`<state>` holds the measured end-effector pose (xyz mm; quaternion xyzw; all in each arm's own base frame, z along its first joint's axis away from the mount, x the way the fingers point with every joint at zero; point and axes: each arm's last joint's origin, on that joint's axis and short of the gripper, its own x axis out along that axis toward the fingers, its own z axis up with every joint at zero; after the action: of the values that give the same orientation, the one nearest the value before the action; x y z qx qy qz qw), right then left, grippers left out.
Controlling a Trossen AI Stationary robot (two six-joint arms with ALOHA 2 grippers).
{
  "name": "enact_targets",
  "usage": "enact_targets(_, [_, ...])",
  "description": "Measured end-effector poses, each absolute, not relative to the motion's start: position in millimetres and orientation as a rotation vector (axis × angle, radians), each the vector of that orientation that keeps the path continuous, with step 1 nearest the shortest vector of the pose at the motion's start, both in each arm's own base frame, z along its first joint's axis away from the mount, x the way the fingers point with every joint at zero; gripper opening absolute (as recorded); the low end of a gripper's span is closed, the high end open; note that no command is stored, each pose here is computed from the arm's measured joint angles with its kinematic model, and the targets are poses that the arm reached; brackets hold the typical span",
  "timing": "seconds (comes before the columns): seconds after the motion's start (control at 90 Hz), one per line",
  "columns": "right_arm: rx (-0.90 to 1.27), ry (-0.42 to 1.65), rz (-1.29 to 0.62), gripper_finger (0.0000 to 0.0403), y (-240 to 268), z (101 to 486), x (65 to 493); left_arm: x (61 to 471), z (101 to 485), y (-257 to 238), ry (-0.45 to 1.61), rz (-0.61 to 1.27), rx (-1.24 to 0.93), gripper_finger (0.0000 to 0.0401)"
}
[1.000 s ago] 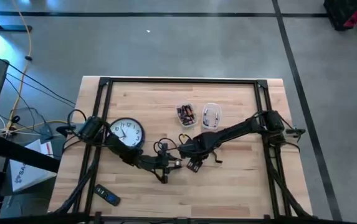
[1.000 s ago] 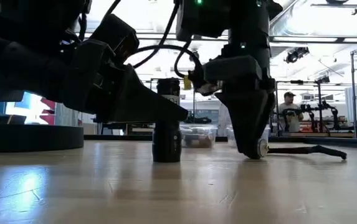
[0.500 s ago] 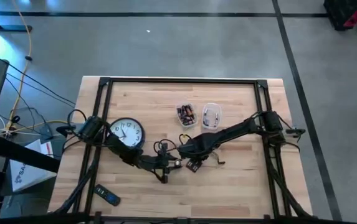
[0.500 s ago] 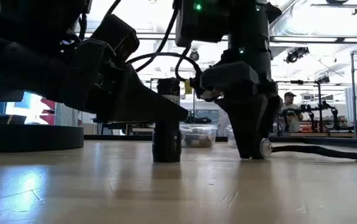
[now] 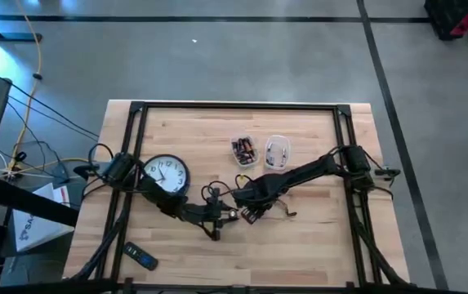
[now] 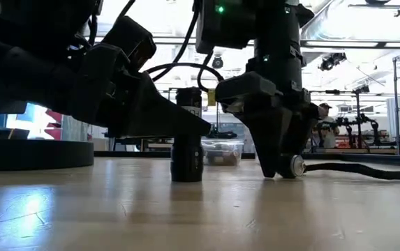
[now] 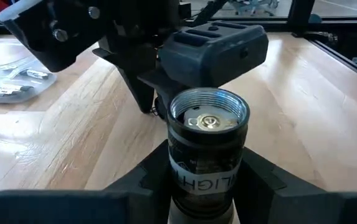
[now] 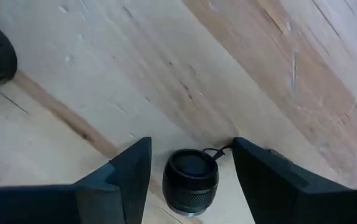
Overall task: Insert battery
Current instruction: Close the lid of the black flashlight
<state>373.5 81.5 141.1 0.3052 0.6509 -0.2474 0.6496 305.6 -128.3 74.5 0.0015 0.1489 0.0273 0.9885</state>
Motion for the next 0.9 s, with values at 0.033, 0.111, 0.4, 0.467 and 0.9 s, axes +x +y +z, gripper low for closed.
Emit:
enact_targets(0.033, [0.696,1.484,-0.564,0.0195,81.5,140.9,373.1,305.6,74.5,-128.3,0.299,0.054,0.003,0.0104])
enact_targets(0.111, [0.702,1.495,-0.567,0.0192,81.7,140.9,372.2,305.6,74.5,-128.3,0.299,0.054,0.003,0.0104])
enact_targets(0.4, [0.710,1.491,-0.574,0.0134,81.7,140.9,372.3,305.6,74.5,-128.3,0.299,0.055,0.003,0.0104])
enact_targets(0.467, [0.705,1.479,-0.558,0.0124,81.7,140.9,373.9,305.6,74.5,-128.3,0.299,0.055,0.003,0.0104])
enact_targets(0.9, [0.745,1.458,-0.576,0.0144,71.7,141.2,377.4,305.6,74.5,-128.3,0.299,0.055,0.003,0.0104])
